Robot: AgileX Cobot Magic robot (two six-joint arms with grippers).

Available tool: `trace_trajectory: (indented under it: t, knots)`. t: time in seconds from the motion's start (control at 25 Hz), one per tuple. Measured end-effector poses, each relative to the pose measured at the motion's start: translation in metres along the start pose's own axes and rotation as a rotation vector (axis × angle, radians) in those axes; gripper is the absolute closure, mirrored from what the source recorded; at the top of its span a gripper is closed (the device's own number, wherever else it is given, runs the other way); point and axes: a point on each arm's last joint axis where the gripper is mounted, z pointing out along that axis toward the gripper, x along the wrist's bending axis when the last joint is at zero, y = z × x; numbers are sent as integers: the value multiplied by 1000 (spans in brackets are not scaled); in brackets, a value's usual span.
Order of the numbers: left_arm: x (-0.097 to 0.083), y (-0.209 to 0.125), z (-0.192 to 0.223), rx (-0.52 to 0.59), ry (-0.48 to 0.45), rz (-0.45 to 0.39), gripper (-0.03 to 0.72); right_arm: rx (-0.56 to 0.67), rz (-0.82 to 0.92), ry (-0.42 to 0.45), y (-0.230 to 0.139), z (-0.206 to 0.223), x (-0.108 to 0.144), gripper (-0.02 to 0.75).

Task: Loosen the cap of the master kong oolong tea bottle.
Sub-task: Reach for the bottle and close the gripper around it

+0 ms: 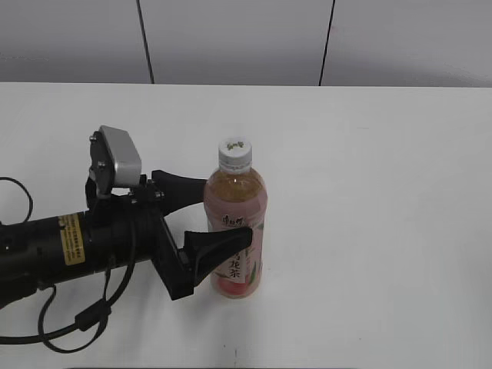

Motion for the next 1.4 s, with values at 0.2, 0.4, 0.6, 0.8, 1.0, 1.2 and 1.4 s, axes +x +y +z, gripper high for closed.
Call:
trace_trajectory:
  t: [0.2,0.4,0.6,0.8,1.0,1.2,1.4]
  knots:
    - [3,-1,8,-1,-6,3,95,0,0,0,0,0,0,214]
    - [8,4,13,-21,-10,25,95,0,0,0,0,0,0,214]
    - [9,8,17,-30,-29,45,95,0,0,0,0,0,0,214]
    - [4,8,19,-27,-53,52,95,0,0,0,0,0,0,214]
    - [-6,8,25,-27,-79,53,96,0,0,0,0,0,0,214]
    - [-4,9,25,-35,-55,42,117,0,0,0,0,0,0,214]
    - [-3,9,25,-39,-46,39,206,0,1,0,0,0,0,214]
